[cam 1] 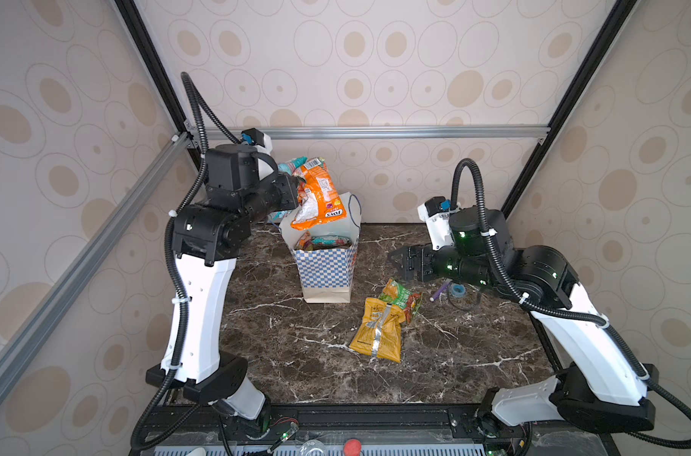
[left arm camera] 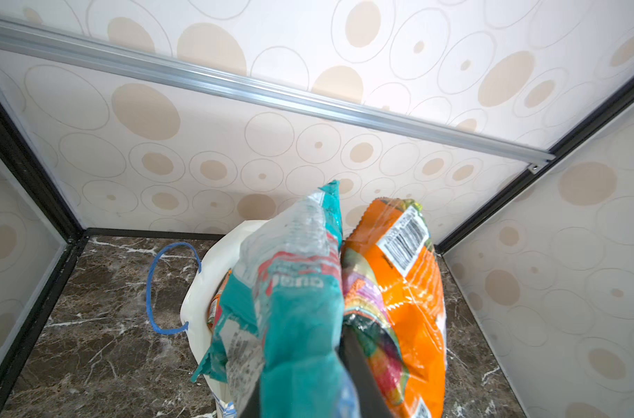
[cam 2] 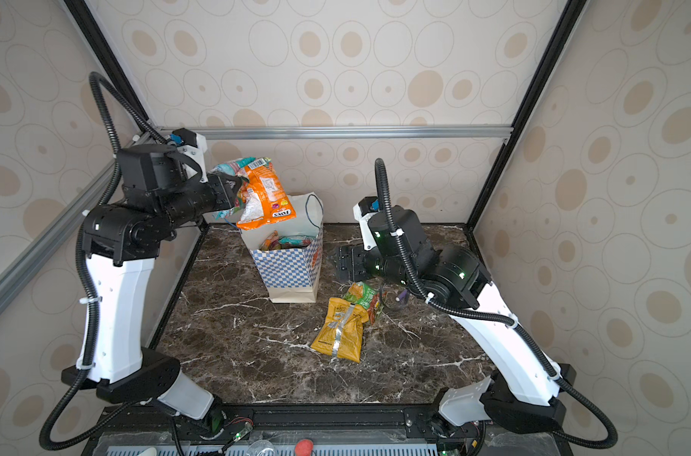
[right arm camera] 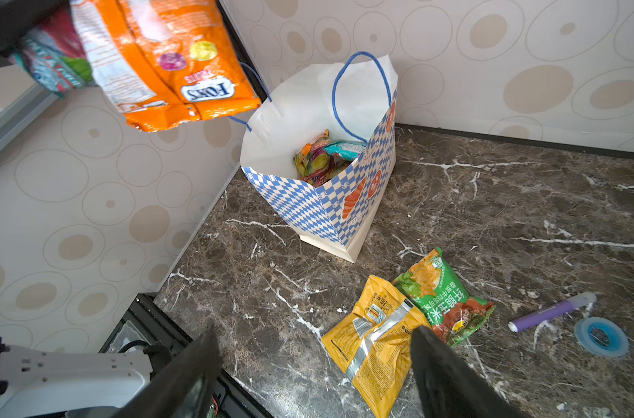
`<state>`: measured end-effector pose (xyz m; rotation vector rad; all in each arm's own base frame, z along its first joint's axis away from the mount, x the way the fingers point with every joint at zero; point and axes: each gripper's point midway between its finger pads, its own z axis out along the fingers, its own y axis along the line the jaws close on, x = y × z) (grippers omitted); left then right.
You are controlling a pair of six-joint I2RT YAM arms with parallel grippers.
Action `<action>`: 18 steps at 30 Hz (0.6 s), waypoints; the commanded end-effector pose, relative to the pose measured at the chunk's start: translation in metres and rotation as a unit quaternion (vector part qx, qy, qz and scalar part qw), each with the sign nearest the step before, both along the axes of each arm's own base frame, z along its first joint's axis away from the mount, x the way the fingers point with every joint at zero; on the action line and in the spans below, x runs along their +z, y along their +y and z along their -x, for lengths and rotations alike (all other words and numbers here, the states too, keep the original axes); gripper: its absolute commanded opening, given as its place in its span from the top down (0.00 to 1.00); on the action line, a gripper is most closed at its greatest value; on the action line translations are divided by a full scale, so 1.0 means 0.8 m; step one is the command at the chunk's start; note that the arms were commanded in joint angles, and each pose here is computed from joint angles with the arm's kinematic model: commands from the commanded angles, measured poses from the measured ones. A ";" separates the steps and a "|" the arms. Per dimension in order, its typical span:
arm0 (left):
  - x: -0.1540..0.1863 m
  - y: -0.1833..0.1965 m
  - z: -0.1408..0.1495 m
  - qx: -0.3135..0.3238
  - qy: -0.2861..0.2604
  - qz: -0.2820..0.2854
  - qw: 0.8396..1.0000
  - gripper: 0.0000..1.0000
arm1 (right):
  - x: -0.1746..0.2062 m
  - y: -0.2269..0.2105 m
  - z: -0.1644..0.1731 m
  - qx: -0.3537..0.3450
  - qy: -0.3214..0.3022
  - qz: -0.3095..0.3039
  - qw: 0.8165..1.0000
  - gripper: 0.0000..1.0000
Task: Take the snacks out of the paper bag
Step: Pick up the snack from the paper bag, then place the snack at the center of the table.
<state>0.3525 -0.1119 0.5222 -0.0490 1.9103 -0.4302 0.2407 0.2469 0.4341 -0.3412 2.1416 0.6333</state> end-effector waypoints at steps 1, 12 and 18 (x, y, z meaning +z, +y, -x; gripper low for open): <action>0.016 0.001 0.034 -0.014 -0.015 0.036 0.999 1.00 | 0.003 -0.004 0.001 -0.009 -0.010 -0.004 1.000 0.15; -0.091 -0.002 0.100 -0.049 0.048 0.078 0.995 1.00 | -0.013 -0.008 0.006 -0.007 0.004 0.002 1.000 0.14; -0.183 -0.003 0.118 -0.045 0.075 0.126 0.988 1.00 | -0.027 -0.009 0.010 -0.009 0.021 0.000 1.000 0.14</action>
